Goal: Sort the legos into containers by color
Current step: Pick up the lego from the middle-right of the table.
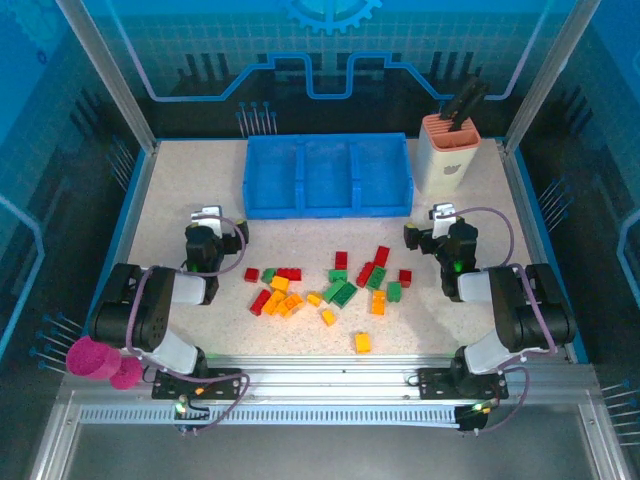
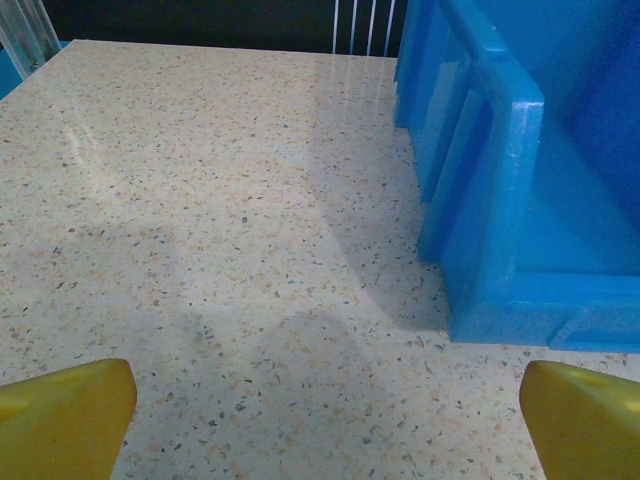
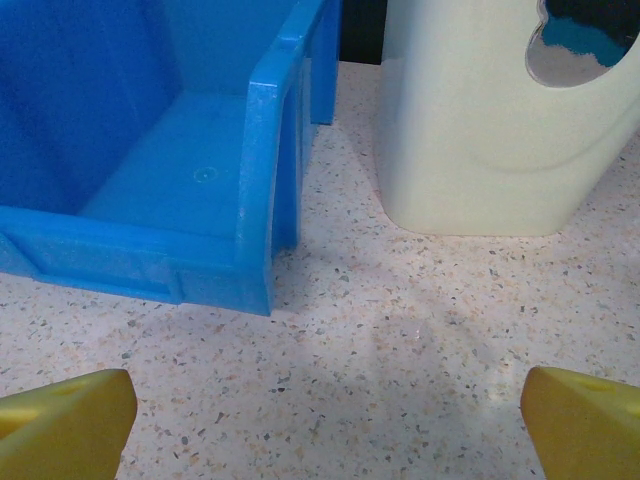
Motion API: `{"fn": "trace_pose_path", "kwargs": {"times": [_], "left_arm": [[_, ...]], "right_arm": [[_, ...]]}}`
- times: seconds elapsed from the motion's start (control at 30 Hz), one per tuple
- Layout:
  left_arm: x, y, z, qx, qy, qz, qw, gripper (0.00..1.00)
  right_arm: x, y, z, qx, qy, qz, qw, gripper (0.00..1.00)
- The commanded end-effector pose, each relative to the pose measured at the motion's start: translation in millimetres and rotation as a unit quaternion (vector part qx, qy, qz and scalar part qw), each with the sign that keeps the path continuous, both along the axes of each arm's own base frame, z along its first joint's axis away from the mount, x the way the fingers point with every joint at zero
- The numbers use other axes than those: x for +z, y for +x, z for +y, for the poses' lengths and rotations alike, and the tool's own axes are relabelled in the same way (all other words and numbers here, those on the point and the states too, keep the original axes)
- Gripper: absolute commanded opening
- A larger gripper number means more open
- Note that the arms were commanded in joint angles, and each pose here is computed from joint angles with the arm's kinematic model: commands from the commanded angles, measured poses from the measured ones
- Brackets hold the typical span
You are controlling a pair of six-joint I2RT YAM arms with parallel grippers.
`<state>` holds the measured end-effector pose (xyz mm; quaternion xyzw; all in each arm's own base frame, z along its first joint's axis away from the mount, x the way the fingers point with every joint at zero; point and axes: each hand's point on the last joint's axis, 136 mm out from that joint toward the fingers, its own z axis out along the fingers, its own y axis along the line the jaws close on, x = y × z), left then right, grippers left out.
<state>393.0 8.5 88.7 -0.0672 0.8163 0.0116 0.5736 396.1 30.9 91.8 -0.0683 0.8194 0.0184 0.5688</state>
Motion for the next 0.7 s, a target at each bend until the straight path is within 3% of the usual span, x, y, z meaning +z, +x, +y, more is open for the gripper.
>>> {"fn": "trace_pose_path", "kwargs": {"times": [0.0, 0.67], "left_arm": [[7.6, 3.6, -0.9, -0.005, 0.002, -0.014, 1.0, 0.99], [8.1, 4.2, -1.0, -0.005, 0.002, -0.015, 1.0, 0.99]], "right_arm": [[5.8, 3.5, 3.1, 0.007, -0.001, -0.011, 1.0, 1.0], [6.1, 3.4, 2.7, 0.01, 0.003, -0.011, 1.0, 1.0]]}}
